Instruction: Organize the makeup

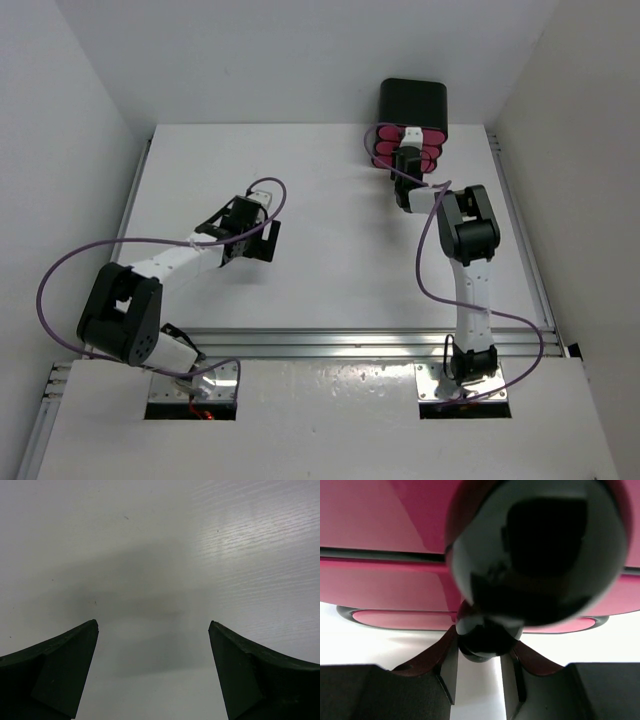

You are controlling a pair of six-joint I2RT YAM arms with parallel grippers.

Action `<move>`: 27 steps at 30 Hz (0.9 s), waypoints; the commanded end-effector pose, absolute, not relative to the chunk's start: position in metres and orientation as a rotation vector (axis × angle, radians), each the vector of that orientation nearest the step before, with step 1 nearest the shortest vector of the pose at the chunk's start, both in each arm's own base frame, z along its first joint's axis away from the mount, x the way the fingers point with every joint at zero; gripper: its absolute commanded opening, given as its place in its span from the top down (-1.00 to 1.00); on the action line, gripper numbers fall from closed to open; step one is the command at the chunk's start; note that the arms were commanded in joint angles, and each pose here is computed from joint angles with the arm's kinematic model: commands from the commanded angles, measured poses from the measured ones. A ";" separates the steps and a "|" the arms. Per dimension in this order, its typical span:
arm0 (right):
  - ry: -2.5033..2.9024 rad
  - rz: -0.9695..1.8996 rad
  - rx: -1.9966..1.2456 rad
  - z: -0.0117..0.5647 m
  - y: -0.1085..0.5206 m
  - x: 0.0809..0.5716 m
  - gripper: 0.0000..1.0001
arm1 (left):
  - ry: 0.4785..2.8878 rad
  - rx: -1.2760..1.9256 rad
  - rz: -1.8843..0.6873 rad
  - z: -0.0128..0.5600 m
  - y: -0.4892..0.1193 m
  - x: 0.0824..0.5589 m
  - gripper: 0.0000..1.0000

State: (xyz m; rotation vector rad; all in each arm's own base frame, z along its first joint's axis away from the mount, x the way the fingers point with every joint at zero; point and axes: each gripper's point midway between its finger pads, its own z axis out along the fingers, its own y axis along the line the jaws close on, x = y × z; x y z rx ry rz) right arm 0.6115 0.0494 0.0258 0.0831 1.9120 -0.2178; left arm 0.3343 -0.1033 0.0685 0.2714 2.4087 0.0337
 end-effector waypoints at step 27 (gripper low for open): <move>1.954 -0.122 0.067 0.084 0.050 0.442 -0.71 | 2.328 0.387 -0.003 0.086 -0.124 0.328 -0.97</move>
